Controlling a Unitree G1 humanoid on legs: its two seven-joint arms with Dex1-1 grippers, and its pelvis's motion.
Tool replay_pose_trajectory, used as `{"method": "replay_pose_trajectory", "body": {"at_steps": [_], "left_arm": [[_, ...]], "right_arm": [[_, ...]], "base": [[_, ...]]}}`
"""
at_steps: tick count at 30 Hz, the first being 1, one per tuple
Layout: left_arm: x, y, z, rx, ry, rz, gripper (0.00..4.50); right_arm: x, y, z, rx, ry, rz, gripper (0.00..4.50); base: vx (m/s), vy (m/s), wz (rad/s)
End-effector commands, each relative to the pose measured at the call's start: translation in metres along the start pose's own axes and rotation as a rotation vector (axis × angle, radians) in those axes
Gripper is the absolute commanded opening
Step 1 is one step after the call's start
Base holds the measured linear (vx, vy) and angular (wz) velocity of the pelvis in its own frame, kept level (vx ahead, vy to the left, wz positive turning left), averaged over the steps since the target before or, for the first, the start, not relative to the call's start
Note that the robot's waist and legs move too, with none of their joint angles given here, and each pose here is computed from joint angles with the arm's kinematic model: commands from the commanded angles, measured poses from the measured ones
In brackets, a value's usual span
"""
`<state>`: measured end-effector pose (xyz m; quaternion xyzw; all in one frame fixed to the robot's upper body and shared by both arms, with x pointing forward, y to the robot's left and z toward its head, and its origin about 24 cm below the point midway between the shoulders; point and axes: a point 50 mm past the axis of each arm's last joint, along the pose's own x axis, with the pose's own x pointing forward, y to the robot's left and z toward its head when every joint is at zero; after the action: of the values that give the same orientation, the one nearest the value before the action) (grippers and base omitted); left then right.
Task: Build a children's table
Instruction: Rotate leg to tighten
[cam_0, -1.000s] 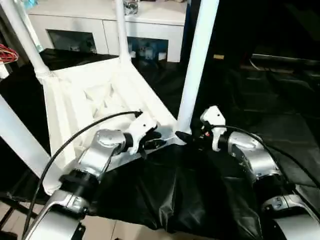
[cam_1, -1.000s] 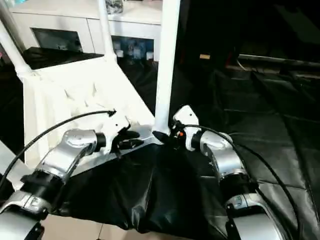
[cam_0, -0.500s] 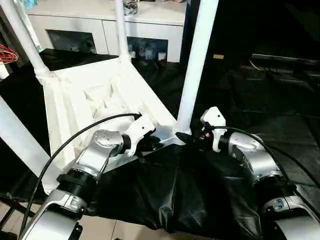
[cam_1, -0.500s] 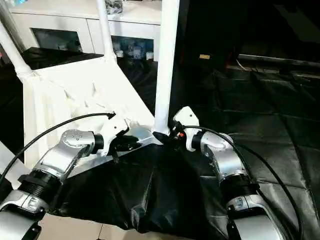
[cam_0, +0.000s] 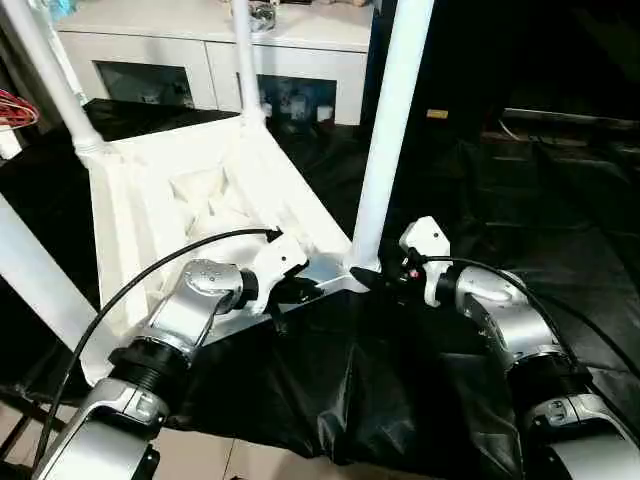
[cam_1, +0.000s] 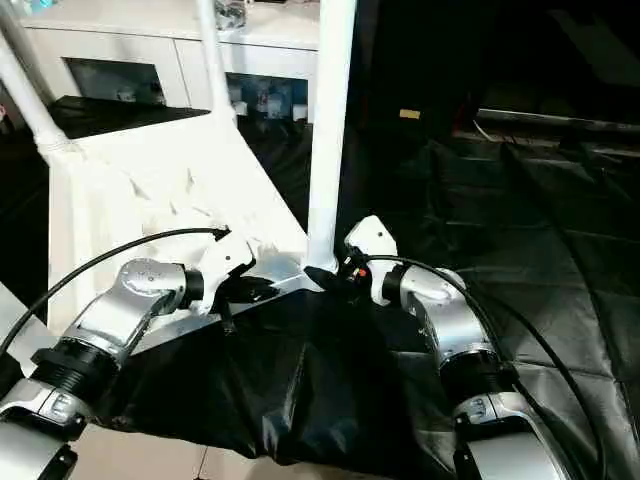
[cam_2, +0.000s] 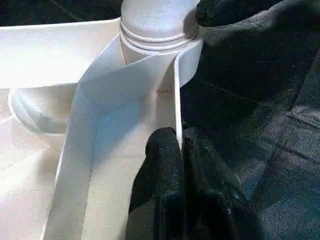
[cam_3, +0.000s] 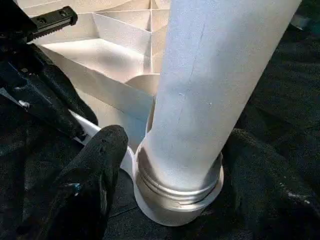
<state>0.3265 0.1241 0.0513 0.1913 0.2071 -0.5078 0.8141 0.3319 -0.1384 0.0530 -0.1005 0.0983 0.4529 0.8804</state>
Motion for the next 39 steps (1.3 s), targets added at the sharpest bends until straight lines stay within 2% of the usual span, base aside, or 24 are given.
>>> {"method": "replay_pose_trajectory", "body": {"at_steps": [1,3,4,6,11,13,18,20,22,23,33,39], "left_arm": [[-0.002,0.002,-0.007,0.019,0.067,0.002,0.05],[-0.002,0.002,-0.008,0.027,0.070,0.000,0.05],[-0.003,-0.001,-0.006,0.044,0.033,-0.032,0.01],[-0.005,-0.006,-0.003,0.072,-0.013,-0.080,0.00],[-0.013,-0.019,-0.002,0.099,-0.072,-0.207,0.00],[-0.016,-0.025,-0.002,0.091,-0.094,-0.241,0.00],[-0.018,-0.027,-0.005,0.082,-0.097,-0.264,0.00],[-0.018,-0.027,-0.005,0.081,-0.097,-0.267,0.00],[-0.020,-0.028,-0.005,0.079,-0.098,-0.271,0.00],[-0.022,-0.027,-0.005,0.079,-0.097,-0.272,0.00],[-0.023,-0.026,-0.007,0.073,-0.085,-0.259,0.00],[-0.017,-0.019,-0.006,0.030,-0.083,-0.141,0.00]], "right_arm": [[-0.002,-0.001,0.003,-0.031,-0.004,0.009,3.36],[-0.002,-0.001,0.003,-0.029,-0.006,0.012,3.36],[-0.004,0.000,0.003,0.008,-0.016,0.054,3.53],[-0.006,0.002,0.004,0.026,-0.019,0.098,3.70],[-0.012,0.009,0.003,-0.013,0.010,0.206,4.11],[-0.015,0.014,0.002,-0.053,0.038,0.281,4.11],[-0.018,0.019,-0.001,-0.058,0.061,0.356,4.11],[-0.018,0.020,-0.001,-0.066,0.072,0.369,3.78],[-0.018,0.020,-0.002,-0.084,0.092,0.377,3.75],[-0.016,0.020,-0.002,-0.090,0.095,0.369,3.52],[-0.015,0.022,-0.001,-0.076,0.085,0.382,2.70],[-0.010,0.028,-0.011,-0.011,0.083,0.328,2.58]], "base": [[0.000,0.000,0.00],[0.000,0.000,0.00],[0.000,0.000,0.00],[0.000,0.000,0.00],[0.000,0.000,0.00],[0.000,0.000,0.00],[0.000,0.000,0.00],[0.000,0.000,0.00],[0.000,0.000,0.00],[0.000,0.000,0.00],[0.000,0.000,0.00],[0.000,0.000,0.00]]}}
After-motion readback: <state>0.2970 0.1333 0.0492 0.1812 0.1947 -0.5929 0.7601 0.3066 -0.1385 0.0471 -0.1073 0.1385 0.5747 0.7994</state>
